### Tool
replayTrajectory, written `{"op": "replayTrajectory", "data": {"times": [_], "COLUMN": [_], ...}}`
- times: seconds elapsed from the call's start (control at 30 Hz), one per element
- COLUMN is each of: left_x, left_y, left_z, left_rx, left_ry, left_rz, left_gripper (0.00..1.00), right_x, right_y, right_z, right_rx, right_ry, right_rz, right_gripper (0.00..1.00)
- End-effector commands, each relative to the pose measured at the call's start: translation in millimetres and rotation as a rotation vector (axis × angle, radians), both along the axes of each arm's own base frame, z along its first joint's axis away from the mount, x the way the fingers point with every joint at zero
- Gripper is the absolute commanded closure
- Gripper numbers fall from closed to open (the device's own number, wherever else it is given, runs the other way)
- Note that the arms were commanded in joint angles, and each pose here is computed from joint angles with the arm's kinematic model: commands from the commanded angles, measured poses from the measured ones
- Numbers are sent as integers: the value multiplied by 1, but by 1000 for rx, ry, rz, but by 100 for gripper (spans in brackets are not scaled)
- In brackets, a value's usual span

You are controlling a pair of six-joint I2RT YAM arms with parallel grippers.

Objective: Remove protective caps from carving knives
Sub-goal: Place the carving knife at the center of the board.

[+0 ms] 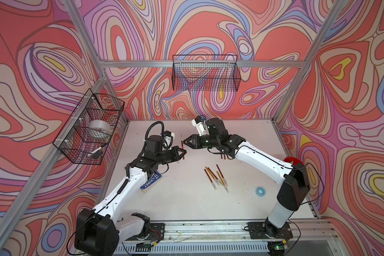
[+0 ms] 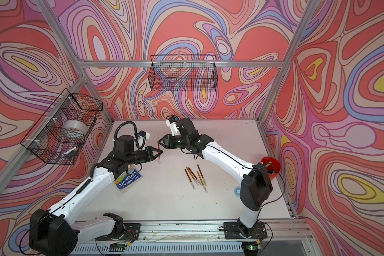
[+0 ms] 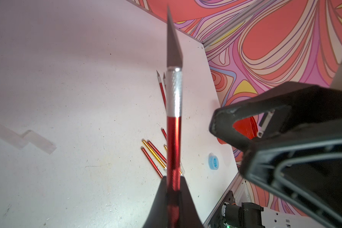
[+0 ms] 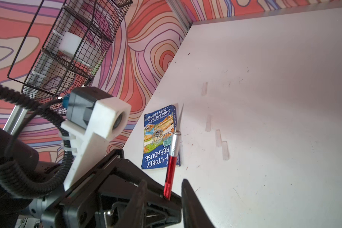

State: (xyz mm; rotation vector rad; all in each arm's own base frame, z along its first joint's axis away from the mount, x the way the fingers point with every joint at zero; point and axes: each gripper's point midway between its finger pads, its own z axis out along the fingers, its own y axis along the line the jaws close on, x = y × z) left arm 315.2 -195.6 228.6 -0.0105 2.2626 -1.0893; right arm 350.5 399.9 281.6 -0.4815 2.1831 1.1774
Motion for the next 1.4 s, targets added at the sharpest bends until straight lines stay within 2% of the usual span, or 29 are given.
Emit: {"op": "replayTrajectory", "data": {"times": [0.0, 0.27, 0.37, 0.5, 0.6, 0.67, 0.73, 0.77, 0.8, 0.83, 1.1, 1.37], "left_x": [4, 6, 7, 8, 9, 10, 9, 9, 8, 7, 1, 1], "left_y": [-6, -6, -7, -8, -9, -8, -6, -5, -4, -3, 8, 15], "left_z": [18, 14, 12, 8, 5, 4, 5, 5, 5, 5, -2, -7], "left_rx": [-25, -17, -18, -17, -16, -14, -10, -8, -5, 1, 53, 79], "left_ry": [-55, -48, -44, -36, -32, -32, -37, -41, -43, -45, -43, -35], "left_rz": [-19, -20, -22, -25, -25, -20, -12, -9, -5, -2, 36, 68], "left_gripper": [100, 100, 100, 100, 100, 80, 33, 18, 7, 0, 0, 0], "right_x": [4, 11, 13, 15, 17, 21, 25, 28, 33, 37, 77, 91], "right_y": [15, 26, 26, 26, 25, 24, 20, 17, 13, 8, -62, -122], "right_z": [-6, -16, -17, -19, -21, -23, -26, -28, -30, -34, -93, -167], "right_rx": [16, 11, 6, 0, -11, -26, -57, -75, -98, -120, -313, -568], "right_ry": [23, 46, 42, 40, 37, 29, 18, 11, 6, 5, 69, 135], "right_rz": [40, 60, 55, 47, 37, 25, 0, -14, -35, -53, -241, -365], "right_gripper": [69, 74, 82, 99, 100, 100, 100, 100, 100, 100, 100, 100]}}
